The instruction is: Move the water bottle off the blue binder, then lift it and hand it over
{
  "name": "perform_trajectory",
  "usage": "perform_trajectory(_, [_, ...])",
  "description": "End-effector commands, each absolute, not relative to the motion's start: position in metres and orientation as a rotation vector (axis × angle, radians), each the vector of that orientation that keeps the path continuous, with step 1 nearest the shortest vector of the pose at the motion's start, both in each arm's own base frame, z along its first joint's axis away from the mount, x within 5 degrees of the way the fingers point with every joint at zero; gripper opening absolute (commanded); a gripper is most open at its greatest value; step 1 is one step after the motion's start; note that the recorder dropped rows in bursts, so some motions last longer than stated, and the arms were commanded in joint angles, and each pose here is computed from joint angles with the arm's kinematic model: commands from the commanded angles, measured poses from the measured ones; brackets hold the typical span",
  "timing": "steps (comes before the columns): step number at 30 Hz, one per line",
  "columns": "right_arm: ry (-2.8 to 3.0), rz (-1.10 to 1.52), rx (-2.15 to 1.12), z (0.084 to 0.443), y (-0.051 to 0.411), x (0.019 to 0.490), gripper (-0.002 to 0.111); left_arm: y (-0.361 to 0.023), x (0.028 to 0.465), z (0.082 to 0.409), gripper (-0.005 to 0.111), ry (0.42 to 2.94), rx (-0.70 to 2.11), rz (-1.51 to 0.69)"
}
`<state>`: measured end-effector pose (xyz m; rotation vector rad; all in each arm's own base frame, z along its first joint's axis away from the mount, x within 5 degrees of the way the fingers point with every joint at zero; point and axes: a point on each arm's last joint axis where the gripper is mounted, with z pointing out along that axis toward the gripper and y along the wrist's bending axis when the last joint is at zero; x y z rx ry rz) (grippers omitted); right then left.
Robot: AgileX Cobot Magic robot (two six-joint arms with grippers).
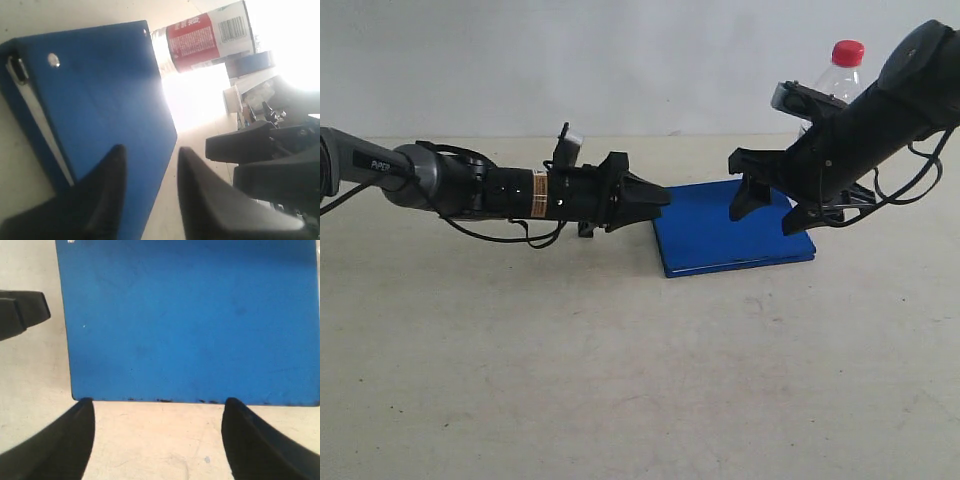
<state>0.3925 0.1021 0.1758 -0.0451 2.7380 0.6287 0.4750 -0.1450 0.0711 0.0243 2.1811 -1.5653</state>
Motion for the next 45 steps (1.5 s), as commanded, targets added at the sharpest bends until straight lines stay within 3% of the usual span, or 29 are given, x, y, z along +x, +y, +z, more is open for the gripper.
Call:
perform_trajectory(1, [2.723, 0.616, -0.055, 0.18, 0.101, 0.394, 0.063, -0.149, 0.474, 0.065, 0.006, 2.219, 0.023, -1.543])
perform_trajectory(7, [2.716, 0.552, -0.108, 0.179, 0.097, 0.395, 0.063, -0.141, 0.473, 0.058, 0.005, 2.281, 0.096, -1.448])
perform_trajectory(12, [2.745, 0.431, 0.087, 0.175, 0.08, 0.398, 0.063, -0.13, 0.478, 0.058, 0.006, 2.317, 0.167, -1.366])
perform_trajectory(18, [2.796, 0.44, 0.317, 0.154, 0.043, 0.404, 0.063, -0.13, 0.488, 0.067, 0.034, 2.376, 0.241, -1.261])
perform_trajectory(21, [2.84, 0.461, 0.204, 0.144, 0.036, 0.403, 0.063, -0.131, 0.489, 0.068, 0.045, 2.373, 0.238, -1.248])
perform_trajectory(25, [2.875, 0.463, 0.021, 0.138, 0.031, 0.401, 0.063, -0.132, 0.49, 0.067, 0.046, 2.375, 0.232, -1.23])
perform_trajectory(31, [2.824, 0.453, 0.028, 0.139, 0.015, 0.405, 0.063, -0.132, 0.49, 0.067, 0.046, 2.375, 0.232, -1.23])
perform_trajectory(39, [2.75, 0.631, -0.195, 0.142, 0.014, 0.404, 0.063, -0.133, 0.495, 0.083, 0.046, 2.329, 0.268, -1.215])
perform_trajectory(45, [2.761, 0.612, -0.18, 0.116, 0.012, 0.41, 0.063, -0.134, 0.503, 0.096, 0.046, 2.283, 0.296, -1.208])
